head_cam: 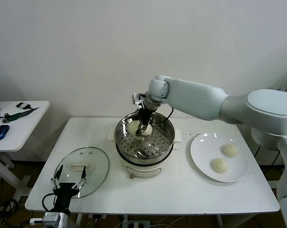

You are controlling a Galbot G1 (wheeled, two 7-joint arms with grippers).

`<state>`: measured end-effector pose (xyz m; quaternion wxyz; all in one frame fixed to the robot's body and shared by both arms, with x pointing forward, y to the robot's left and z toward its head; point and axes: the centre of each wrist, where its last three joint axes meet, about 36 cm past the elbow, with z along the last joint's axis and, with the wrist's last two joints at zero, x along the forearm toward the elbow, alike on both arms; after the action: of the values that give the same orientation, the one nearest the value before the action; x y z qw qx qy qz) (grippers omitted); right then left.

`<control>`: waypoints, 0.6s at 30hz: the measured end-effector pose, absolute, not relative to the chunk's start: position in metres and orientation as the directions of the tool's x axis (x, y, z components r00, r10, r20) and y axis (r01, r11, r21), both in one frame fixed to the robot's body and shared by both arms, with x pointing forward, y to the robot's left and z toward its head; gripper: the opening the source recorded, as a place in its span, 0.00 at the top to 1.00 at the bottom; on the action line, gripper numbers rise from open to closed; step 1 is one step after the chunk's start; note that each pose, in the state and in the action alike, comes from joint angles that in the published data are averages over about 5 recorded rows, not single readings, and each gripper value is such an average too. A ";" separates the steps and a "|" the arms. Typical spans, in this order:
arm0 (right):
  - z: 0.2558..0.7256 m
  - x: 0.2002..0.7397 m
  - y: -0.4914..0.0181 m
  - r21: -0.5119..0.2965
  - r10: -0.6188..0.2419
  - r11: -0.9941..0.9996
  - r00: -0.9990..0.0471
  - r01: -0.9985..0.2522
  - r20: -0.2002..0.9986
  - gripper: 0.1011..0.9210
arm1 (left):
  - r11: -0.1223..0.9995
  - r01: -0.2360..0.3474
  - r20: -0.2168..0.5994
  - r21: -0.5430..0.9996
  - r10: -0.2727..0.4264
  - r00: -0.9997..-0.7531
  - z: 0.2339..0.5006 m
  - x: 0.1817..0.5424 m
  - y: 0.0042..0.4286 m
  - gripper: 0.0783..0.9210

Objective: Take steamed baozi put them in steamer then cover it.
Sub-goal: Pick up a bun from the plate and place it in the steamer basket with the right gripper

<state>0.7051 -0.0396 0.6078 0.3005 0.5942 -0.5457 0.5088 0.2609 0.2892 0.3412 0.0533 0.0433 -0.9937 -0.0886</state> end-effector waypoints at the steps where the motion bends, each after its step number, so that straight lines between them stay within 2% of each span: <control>1: 0.605 0.704 -0.037 -0.194 -0.338 -0.228 -0.110 -0.954 0.935 0.29 | 0.981 -0.077 0.098 0.181 -0.096 -0.991 0.341 0.261 0.289 0.12; 9: 0.587 0.695 -0.027 -0.172 -0.315 -0.250 -0.089 -0.953 0.945 0.28 | 0.980 -0.076 0.098 0.182 -0.096 -0.991 0.341 0.260 0.290 0.12; 15: 0.582 0.690 -0.022 -0.169 -0.307 -0.257 -0.085 -0.952 0.948 0.15 | 0.980 -0.077 0.100 0.184 -0.097 -0.990 0.340 0.259 0.291 0.12; 18: 0.583 0.689 -0.022 -0.169 -0.305 -0.261 -0.085 -0.950 0.949 0.12 | 0.980 -0.077 0.100 0.184 -0.097 -0.990 0.340 0.259 0.291 0.12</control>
<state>0.6891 -0.0215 0.5827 0.3109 0.6007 -0.5224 0.5192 0.2590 0.2909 0.3397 0.0545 0.0437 -0.9934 -0.0904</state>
